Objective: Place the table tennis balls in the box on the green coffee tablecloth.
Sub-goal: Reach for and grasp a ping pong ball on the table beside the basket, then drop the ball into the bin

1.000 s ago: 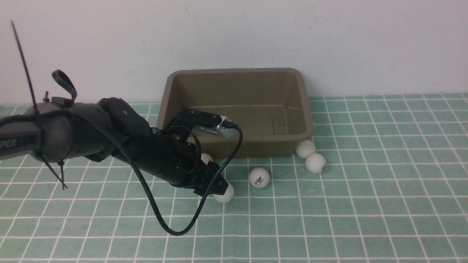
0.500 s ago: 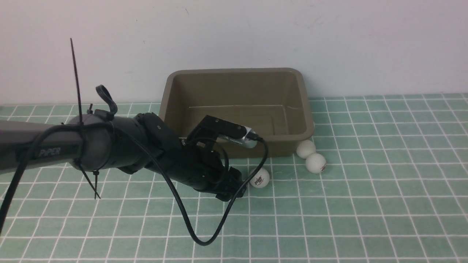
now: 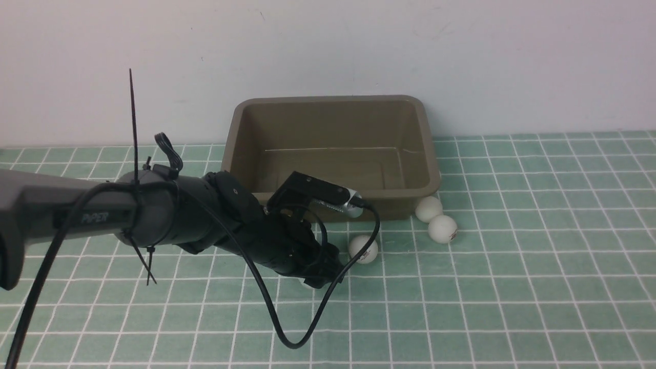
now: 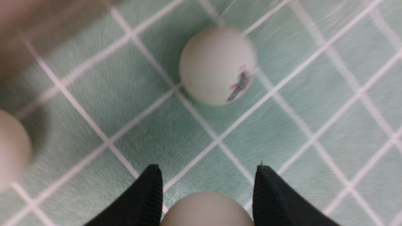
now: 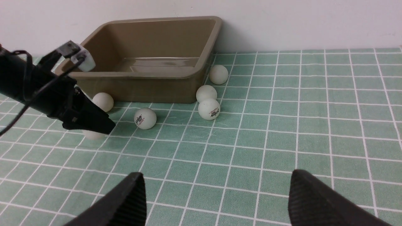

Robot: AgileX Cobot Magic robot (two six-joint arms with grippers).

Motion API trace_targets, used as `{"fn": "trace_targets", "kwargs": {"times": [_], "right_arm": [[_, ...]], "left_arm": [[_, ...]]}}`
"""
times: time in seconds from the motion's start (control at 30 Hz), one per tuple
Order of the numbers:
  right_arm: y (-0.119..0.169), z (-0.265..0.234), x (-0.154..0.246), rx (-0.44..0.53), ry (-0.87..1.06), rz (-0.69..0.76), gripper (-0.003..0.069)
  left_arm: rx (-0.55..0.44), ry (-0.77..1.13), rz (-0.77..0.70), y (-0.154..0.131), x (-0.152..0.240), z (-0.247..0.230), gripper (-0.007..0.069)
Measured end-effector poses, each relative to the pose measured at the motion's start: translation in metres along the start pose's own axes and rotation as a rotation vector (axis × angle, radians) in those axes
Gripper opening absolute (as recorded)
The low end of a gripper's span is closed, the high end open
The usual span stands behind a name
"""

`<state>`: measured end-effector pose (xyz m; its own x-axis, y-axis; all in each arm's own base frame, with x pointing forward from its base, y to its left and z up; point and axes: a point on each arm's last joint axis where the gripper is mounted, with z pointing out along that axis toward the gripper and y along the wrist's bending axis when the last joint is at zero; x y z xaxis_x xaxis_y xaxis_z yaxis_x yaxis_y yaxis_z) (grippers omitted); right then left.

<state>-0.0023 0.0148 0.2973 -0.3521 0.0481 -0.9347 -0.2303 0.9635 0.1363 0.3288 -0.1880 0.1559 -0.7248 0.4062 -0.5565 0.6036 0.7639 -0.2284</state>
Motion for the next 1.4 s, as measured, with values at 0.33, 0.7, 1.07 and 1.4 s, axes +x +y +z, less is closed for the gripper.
{"fn": "trace_targets", "kwargs": {"times": [0.33, 0.7, 1.07, 1.4], "right_arm": [[0.0, 0.0, 0.0, 0.0, 0.0, -0.006, 0.0546], [0.0, 0.0, 0.0, 0.0, 0.0, -0.007, 0.0546], [0.0, 0.0, 0.0, 0.0, 0.0, -0.016, 0.0546], [0.0, 0.0, 0.0, 0.0, -0.002, -0.038, 0.0546]], "left_arm": [[-0.14, -0.388, 0.177, -0.021, -0.062, -0.101, 0.0332], [-0.32, -0.427, 0.247, 0.039, -0.101, -0.061, 0.034], [-0.174, -0.444, 0.197, 0.039, -0.114, -0.111, 0.0501], [-0.196, -0.159, 0.17, 0.011, -0.067, -0.238, 0.0405]]}}
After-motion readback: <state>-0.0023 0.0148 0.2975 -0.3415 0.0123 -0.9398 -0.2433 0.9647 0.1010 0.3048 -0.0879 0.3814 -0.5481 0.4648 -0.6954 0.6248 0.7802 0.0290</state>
